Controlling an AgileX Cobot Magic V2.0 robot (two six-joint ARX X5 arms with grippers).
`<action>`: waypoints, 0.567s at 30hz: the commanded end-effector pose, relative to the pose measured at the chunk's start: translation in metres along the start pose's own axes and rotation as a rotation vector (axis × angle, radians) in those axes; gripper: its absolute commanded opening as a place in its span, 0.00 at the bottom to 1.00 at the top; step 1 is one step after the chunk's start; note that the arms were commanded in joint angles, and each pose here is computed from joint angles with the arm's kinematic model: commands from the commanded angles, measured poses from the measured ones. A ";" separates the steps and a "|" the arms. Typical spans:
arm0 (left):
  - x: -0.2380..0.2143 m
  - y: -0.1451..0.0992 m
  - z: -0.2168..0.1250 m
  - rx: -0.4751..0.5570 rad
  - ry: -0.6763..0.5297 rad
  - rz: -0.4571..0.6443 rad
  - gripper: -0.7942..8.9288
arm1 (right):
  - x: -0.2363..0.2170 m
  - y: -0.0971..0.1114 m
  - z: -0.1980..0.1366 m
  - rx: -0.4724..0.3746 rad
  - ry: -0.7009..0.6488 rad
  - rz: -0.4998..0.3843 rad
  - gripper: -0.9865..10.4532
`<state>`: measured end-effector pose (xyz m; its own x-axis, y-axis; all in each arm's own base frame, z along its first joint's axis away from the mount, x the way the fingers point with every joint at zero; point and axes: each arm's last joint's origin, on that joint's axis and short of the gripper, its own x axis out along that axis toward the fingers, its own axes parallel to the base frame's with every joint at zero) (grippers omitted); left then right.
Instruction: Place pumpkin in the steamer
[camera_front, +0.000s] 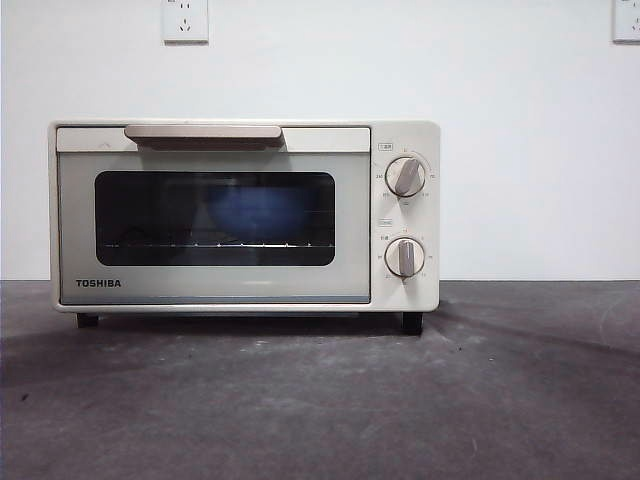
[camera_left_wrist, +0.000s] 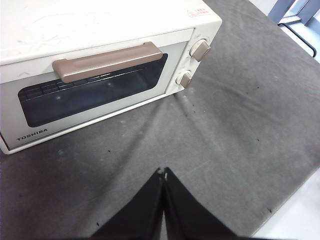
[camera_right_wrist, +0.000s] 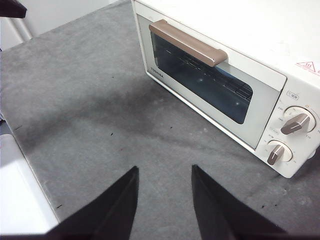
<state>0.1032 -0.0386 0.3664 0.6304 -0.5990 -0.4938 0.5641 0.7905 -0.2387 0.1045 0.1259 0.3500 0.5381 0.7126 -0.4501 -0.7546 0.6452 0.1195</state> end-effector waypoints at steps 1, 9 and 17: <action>-0.003 -0.002 0.005 0.029 -0.021 0.000 0.09 | 0.000 0.002 0.003 0.005 -0.013 0.006 0.16; -0.003 -0.002 0.005 0.029 -0.021 0.000 0.09 | -0.001 0.002 0.003 0.005 -0.015 0.007 0.09; -0.003 -0.002 0.005 0.029 -0.022 0.000 0.09 | -0.001 0.002 0.003 0.005 -0.015 0.007 0.09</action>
<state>0.1032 -0.0386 0.3664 0.6304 -0.5990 -0.4938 0.5641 0.7905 -0.2387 0.1045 0.1259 0.3500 0.5381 0.7126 -0.4501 -0.7543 0.6455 0.1202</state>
